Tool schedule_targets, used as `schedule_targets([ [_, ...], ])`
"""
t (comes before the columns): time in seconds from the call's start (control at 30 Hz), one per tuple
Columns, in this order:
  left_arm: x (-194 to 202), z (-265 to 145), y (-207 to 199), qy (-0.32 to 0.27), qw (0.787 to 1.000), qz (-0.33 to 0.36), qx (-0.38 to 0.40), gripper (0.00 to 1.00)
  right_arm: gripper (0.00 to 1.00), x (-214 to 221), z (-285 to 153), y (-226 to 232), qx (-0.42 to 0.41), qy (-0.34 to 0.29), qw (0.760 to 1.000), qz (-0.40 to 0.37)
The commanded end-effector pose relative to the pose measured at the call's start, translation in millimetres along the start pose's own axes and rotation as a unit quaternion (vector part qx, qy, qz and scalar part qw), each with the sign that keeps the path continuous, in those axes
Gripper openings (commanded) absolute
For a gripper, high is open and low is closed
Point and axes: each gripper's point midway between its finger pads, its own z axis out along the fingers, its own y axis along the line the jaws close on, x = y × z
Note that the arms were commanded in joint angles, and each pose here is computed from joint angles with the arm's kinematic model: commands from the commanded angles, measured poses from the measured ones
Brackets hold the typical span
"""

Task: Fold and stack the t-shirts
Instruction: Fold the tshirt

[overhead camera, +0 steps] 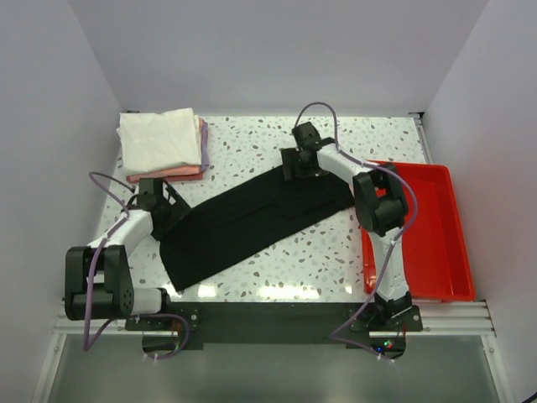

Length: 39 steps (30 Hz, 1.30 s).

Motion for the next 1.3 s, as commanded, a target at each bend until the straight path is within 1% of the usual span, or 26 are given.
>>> schedule_targets([
  [0.0, 53.6, -0.7, 27.5, 0.067, 0.997, -0.005, -0.048, 1.00, 0.99, -4.1, 43.8, 2.2, -0.013, 0.025, 0.999, -0.023],
  [0.03, 59.4, -2.0, 25.2, 0.073, 0.996, -0.004, -0.042, 1.00, 0.99, -22.6, 46.5, 9.6, -0.030, 0.010, 0.999, -0.023],
  [0.07, 69.6, -3.8, 19.7, 0.081, 0.996, 0.012, -0.030, 1.00, 0.99, -27.7, 52.1, 11.9, -0.039, 0.010, 0.999, -0.027],
  [0.1, 78.6, -5.7, 14.4, 0.090, 0.996, 0.016, -0.024, 1.00, 0.99, -16.6, 74.7, 9.8, -0.040, 0.034, 0.998, -0.032],
  [0.13, 85.6, -7.6, 10.1, 0.101, 0.995, 0.019, -0.015, 1.00, 0.99, -38.0, 70.4, 13.7, -0.046, 0.023, 0.998, -0.035],
  [0.17, 92.4, -9.2, 7.5, 0.110, 0.994, 0.019, -0.011, 1.00, 0.99, -40.6, 75.4, 13.8, -0.046, 0.028, 0.998, -0.040],
  [0.2, 104.9, -13.1, 1.0, 0.126, 0.991, 0.036, 0.000, 1.00, 0.99, -28.6, 96.5, 11.9, -0.041, 0.050, 0.997, -0.044],
  [0.23, 112.4, -15.3, -2.2, 0.134, 0.990, 0.043, 0.005, 1.00, 0.99, -47.9, 90.1, 15.5, -0.044, 0.034, 0.997, -0.046],
  [0.37, 154.4, -32.7, -12.3, 0.177, 0.982, 0.071, 0.015, 1.00, 0.99, -62.3, 98.3, 29.3, -0.076, 0.012, 0.996, -0.049],
  [0.4, 171.4, -40.6, -17.2, 0.198, 0.975, 0.091, 0.030, 1.00, 0.99, -65.2, 98.5, 30.7, -0.082, 0.006, 0.995, -0.049],
  [0.47, 190.8, -48.8, -17.7, 0.222, 0.969, 0.103, 0.044, 1.00, 0.99, -75.2, 97.4, 41.8, -0.107, -0.014, 0.993, -0.044],
  [0.5, 205.6, -54.6, -16.5, 0.237, 0.962, 0.126, 0.051, 1.00, 0.99, -84.7, 95.0, 47.0, -0.118, -0.030, 0.992, -0.042],
  [0.57, 225.7, -63.4, -5.8, 0.268, 0.952, 0.141, 0.047, 1.00, 0.99, -92.9, 92.4, 55.8, -0.139, -0.043, 0.989, -0.034],
  [0.6, 240.4, -72.4, -3.4, 0.286, 0.943, 0.163, 0.054, 1.00, 0.99, -102.6, 91.5, 58.9, -0.147, -0.059, 0.987, -0.030],
  [0.7, 266.0, -94.5, -5.1, 0.321, 0.923, 0.195, 0.080, 1.00, 0.99, -114.9, 89.3, 73.6, -0.178, -0.081, 0.981, -0.015],
  [0.8, 281.4, -117.6, -21.0, 0.343, 0.904, 0.221, 0.127, 1.00, 0.99, -118.6, 91.0, 85.1, -0.205, -0.086, 0.975, -0.006],
  [0.87, 287.5, -138.7, -41.4, 0.350, 0.889, 0.240, 0.173, 1.00, 0.99, -123.3, 88.0, 89.2, -0.210, -0.092, 0.973, -0.007],
  [0.93, 288.5, -161.8, -69.9, 0.346, 0.872, 0.255, 0.235, 1.00, 0.99, -129.4, 80.3, 91.8, -0.218, -0.099, 0.971, -0.010],
  [0.97, 290.0, -169.8, -75.7, 0.344, 0.864, 0.269, 0.252, 1.00, 0.99, -140.8, 66.0, 93.8, -0.221, -0.115, 0.968, -0.018],
  [1.03, 282.5, -180.8, -90.2, 0.325, 0.857, 0.291, 0.274, 1.00, 0.99, -156.0, 44.4, 94.8, -0.223, -0.138, 0.964, -0.034],
  [1.07, 274.7, -176.2, -94.2, 0.300, 0.867, 0.296, 0.266, 1.00, 0.99, -163.5, 33.1, 95.3, -0.223, -0.150, 0.962, -0.039],
  [1.1, 268.9, -175.1, -97.1, 0.284, 0.871, 0.304, 0.261, 1.00, 0.99, -177.8, 6.3, 95.7, -0.224, -0.171, 0.958, -0.045],
  [1.13, 261.4, -177.3, -101.8, 0.267, 0.873, 0.319, 0.254, 1.00, 0.99, -183.7, -4.8, 94.1, -0.220, -0.182, 0.957, -0.055],
  [1.17, 252.5, -172.9, -106.0, 0.239, 0.881, 0.325, 0.246, 1.00, 0.99, -189.5, -18.1, 93.9, -0.219, -0.192, 0.955, -0.060],
  [1.2, 247.7, -173.0, -110.3, 0.226, 0.882, 0.331, 0.246, 1.00, 0.99, -199.1, -46.4, 93.0, -0.219, -0.208, 0.951, -0.065],
  [1.27, 231.1, -166.0, -118.2, 0.185, 0.895, 0.329, 0.237, 1.00, 0.99, -195.3, -63.0, 89.1, -0.209, -0.208, 0.953, -0.075],
])
